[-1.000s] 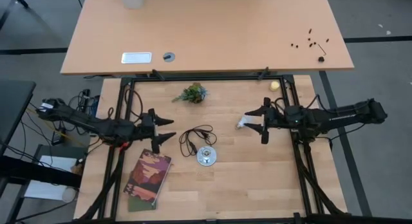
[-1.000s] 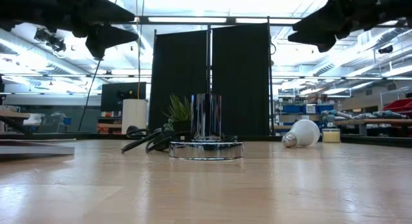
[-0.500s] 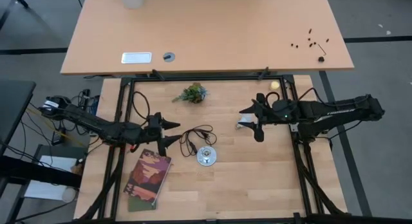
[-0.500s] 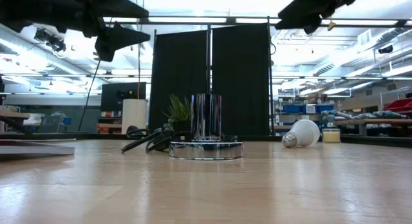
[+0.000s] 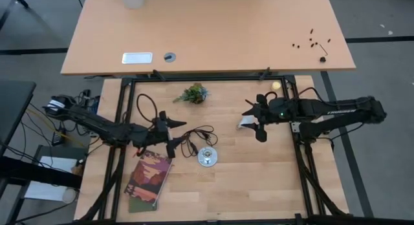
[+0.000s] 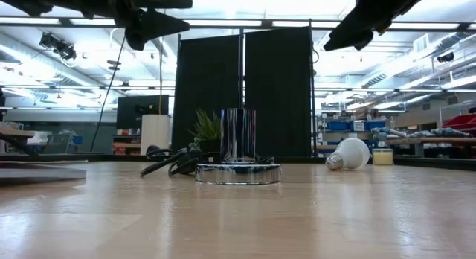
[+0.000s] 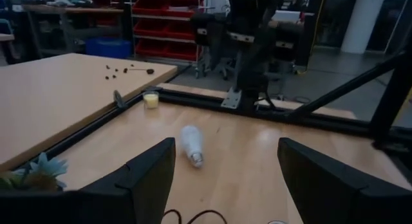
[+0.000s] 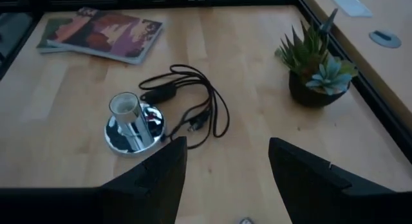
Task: Screw lightbulb
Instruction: Insert the white lightbulb into the lamp socket
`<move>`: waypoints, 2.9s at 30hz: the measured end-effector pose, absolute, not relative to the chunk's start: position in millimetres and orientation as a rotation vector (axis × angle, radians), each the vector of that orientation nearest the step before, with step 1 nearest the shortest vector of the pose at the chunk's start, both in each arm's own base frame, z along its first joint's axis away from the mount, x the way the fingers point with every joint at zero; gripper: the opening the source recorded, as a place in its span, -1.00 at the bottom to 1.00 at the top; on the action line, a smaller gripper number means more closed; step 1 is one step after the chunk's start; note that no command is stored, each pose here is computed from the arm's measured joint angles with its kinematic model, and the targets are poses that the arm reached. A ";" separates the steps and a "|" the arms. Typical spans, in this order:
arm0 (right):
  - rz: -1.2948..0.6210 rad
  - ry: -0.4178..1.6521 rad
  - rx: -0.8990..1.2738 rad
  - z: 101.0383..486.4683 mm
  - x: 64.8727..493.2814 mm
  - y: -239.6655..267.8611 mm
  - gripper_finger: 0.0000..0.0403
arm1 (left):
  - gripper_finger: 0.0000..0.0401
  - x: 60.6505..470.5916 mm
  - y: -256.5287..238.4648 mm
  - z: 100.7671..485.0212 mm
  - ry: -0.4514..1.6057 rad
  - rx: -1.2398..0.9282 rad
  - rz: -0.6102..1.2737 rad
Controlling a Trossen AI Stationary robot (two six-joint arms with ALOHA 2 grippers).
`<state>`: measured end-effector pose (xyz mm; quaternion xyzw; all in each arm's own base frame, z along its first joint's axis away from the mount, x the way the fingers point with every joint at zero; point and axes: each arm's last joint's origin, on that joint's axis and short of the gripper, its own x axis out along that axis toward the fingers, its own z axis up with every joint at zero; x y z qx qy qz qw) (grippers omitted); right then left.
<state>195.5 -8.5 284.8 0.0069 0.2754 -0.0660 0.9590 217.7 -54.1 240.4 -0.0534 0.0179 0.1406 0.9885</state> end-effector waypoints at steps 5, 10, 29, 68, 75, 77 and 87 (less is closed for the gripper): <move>-0.124 0.577 0.022 281.2 199.0 -20.8 0.14 | 0.39 219.7 -54.3 236.7 0.052 -0.098 0.305; -0.116 0.664 -0.002 269.3 204.9 -26.3 0.14 | 0.39 219.9 -54.2 237.3 0.049 -0.073 0.309; -0.139 0.624 0.006 279.5 214.0 -28.0 0.14 | 0.36 219.8 -54.0 237.0 0.065 0.010 0.311; -0.064 0.941 -0.044 282.4 218.9 -17.7 0.42 | 0.04 239.5 -103.7 163.2 0.414 -0.150 0.161; -0.083 0.988 -0.029 292.5 220.3 -16.5 0.42 | 0.04 249.3 -107.2 145.6 0.389 -0.133 0.215; -0.093 0.984 -0.015 293.9 218.3 -16.1 0.42 | 0.04 251.0 -107.3 142.0 0.382 -0.107 0.234; -0.074 0.994 -0.089 285.4 221.0 -14.7 0.42 | 0.05 261.4 -109.7 121.5 0.336 -0.027 0.283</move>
